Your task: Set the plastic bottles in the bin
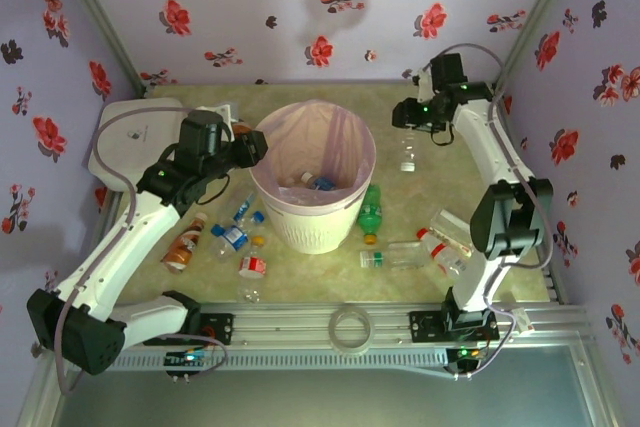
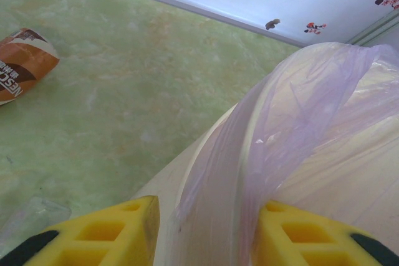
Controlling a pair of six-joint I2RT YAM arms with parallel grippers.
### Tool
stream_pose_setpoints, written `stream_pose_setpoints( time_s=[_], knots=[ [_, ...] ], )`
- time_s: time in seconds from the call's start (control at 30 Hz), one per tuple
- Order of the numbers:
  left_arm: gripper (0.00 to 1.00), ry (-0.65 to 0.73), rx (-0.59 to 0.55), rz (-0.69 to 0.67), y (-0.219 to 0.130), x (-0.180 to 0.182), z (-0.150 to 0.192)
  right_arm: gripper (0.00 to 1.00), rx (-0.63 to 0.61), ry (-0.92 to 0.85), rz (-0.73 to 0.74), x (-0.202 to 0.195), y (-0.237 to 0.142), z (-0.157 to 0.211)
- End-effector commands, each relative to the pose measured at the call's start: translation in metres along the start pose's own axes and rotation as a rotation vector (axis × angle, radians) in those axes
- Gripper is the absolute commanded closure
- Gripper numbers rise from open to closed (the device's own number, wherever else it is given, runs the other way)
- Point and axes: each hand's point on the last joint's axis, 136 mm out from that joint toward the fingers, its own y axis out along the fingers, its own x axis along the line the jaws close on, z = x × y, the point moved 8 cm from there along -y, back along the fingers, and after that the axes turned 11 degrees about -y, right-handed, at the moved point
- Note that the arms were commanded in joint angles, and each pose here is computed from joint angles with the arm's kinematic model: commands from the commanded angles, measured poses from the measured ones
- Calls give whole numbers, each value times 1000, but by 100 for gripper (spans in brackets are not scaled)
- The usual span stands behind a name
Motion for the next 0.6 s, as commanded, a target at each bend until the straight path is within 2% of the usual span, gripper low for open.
stream_pose_setpoints(
  time_s=[0.0, 0.4, 0.57],
  knots=[
    [58, 15, 31, -40, 4, 11, 8, 48, -45, -31, 15, 10, -40, -3],
    [59, 11, 32, -18, 11, 8, 7, 48, -314, -196, 12, 83, -175, -12],
    [59, 5, 39, -11, 12, 9, 9, 49, -400, -293, -57, 127, -207, -13]
  ],
)
